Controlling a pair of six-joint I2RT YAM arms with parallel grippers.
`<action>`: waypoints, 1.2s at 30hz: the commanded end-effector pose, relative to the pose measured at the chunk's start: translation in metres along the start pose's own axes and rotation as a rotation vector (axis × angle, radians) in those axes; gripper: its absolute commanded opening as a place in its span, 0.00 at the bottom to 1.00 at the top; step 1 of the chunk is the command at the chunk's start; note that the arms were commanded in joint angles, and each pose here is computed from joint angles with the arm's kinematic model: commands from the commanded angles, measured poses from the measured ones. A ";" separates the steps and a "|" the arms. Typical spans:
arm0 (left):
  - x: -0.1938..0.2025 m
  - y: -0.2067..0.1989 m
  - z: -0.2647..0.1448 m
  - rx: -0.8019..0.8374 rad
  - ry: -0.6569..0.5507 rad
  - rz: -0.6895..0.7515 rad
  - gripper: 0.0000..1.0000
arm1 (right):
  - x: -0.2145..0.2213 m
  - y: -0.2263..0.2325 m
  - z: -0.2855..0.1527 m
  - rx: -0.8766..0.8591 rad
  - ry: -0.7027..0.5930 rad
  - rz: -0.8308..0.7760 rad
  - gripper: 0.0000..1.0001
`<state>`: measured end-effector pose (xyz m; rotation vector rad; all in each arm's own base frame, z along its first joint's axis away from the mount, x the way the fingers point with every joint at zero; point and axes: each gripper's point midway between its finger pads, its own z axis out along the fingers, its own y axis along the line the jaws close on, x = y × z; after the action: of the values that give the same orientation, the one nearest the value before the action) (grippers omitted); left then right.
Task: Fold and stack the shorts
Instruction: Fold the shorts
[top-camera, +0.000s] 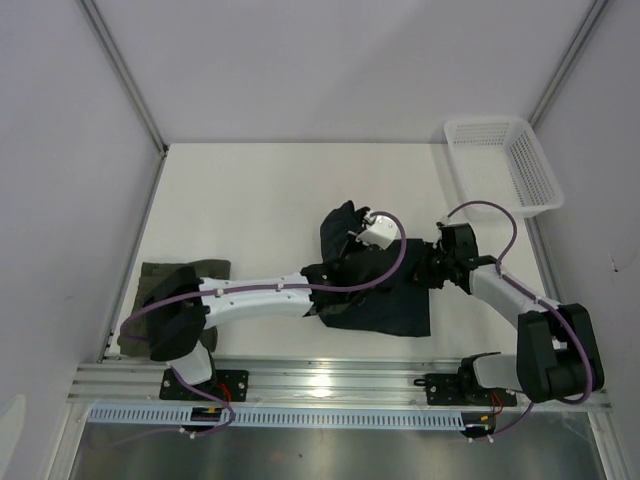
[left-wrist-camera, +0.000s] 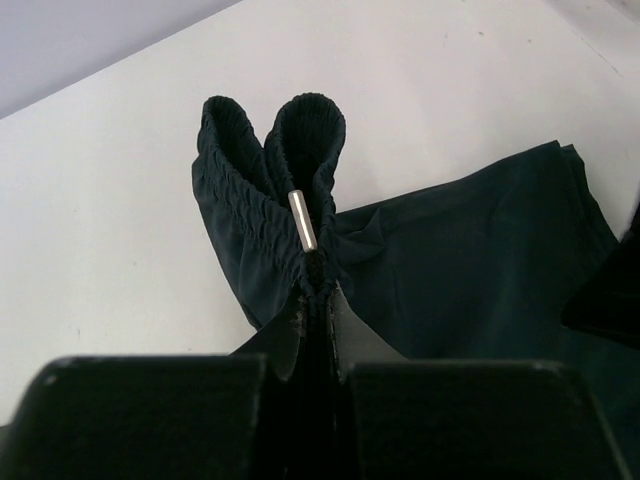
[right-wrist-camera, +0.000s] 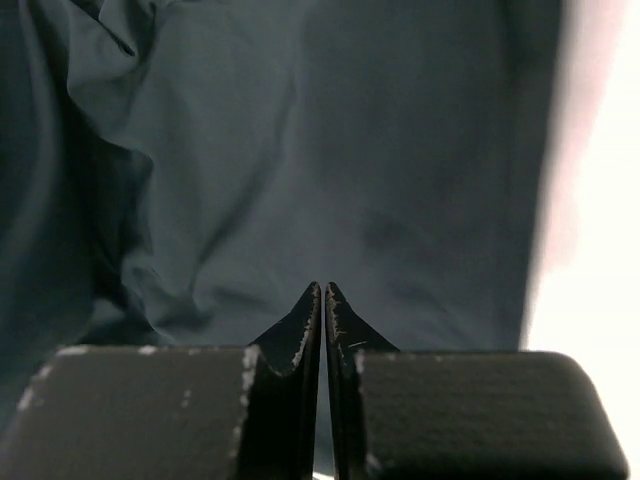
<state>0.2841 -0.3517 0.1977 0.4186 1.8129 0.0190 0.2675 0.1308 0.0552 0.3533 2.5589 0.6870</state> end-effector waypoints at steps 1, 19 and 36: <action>-0.028 -0.008 -0.009 -0.042 -0.058 -0.025 0.00 | -0.006 0.012 0.010 -0.077 0.023 0.023 0.05; -0.029 0.038 -0.023 -0.059 -0.077 -0.136 0.00 | -0.003 0.118 0.049 -0.454 0.059 0.028 0.02; -0.026 0.108 -0.056 -0.034 -0.181 -0.175 0.00 | 0.028 0.202 0.159 -0.411 0.124 0.069 0.00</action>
<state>0.2620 -0.2627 0.2361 0.2883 1.7231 -0.0496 0.3344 0.3523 0.0264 0.2169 2.4983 1.2554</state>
